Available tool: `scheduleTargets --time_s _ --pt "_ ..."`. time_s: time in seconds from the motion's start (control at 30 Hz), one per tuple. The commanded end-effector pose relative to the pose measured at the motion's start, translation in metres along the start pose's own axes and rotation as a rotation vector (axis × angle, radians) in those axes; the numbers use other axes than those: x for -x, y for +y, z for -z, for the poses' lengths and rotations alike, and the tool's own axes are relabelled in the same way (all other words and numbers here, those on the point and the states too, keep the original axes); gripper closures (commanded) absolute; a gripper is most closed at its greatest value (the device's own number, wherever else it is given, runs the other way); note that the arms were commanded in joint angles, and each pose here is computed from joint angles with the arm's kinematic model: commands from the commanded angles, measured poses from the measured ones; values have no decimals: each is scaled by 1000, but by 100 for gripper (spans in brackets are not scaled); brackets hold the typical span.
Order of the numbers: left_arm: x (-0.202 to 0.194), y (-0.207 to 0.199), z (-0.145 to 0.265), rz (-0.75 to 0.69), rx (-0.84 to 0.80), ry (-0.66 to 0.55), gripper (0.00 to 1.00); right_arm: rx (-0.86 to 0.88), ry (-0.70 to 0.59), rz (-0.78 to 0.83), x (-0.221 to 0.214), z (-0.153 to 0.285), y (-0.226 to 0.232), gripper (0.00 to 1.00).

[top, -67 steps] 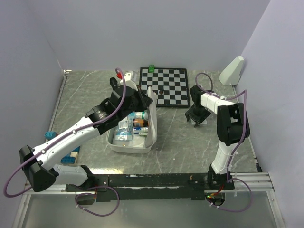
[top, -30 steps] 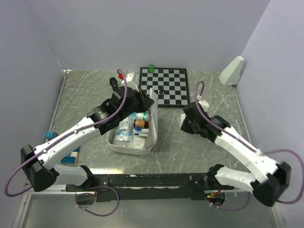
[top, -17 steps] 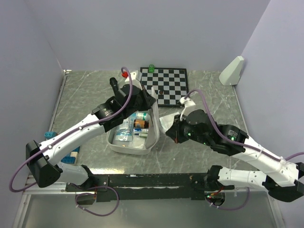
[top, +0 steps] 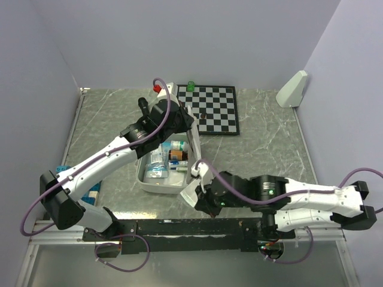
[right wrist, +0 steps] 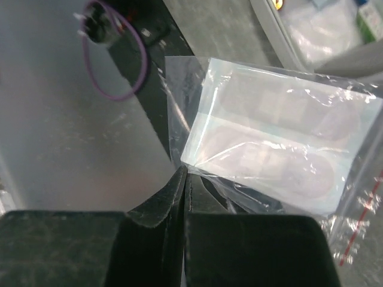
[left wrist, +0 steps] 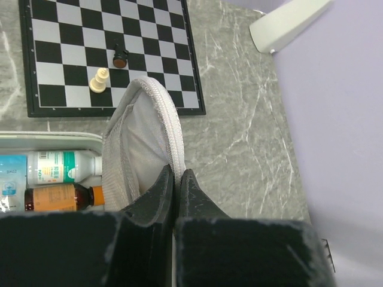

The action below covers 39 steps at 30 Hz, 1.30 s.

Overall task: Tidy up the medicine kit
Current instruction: Place the medical item at the center of the board.

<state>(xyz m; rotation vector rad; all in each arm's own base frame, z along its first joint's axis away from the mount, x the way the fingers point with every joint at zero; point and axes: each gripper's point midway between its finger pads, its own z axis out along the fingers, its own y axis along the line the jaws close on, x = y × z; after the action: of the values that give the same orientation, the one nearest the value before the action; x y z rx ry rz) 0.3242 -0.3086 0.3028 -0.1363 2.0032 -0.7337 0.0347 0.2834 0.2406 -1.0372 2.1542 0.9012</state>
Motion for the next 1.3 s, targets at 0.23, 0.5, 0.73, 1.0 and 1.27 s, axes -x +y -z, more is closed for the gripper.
scheduleTargets --time_s 0.23,0.5,0.73,1.0,1.27 --pt "39 12 8 -5 50 -117 99 -12 48 71 -32 -89 -5 100" --pt "37 19 11 0 51 -117 99 -91 113 118 -31 -132 -14 93" --pt "33 17 6 -20 41 -97 99 -85 -24 95 0 -98 -9 35" --pt "34 18 6 -20 40 -105 99 -316 -353 -50 54 15 -50 11" --pt "28 11 2 -14 6 -81 99 -554 -380 -249 71 29 -117 0"
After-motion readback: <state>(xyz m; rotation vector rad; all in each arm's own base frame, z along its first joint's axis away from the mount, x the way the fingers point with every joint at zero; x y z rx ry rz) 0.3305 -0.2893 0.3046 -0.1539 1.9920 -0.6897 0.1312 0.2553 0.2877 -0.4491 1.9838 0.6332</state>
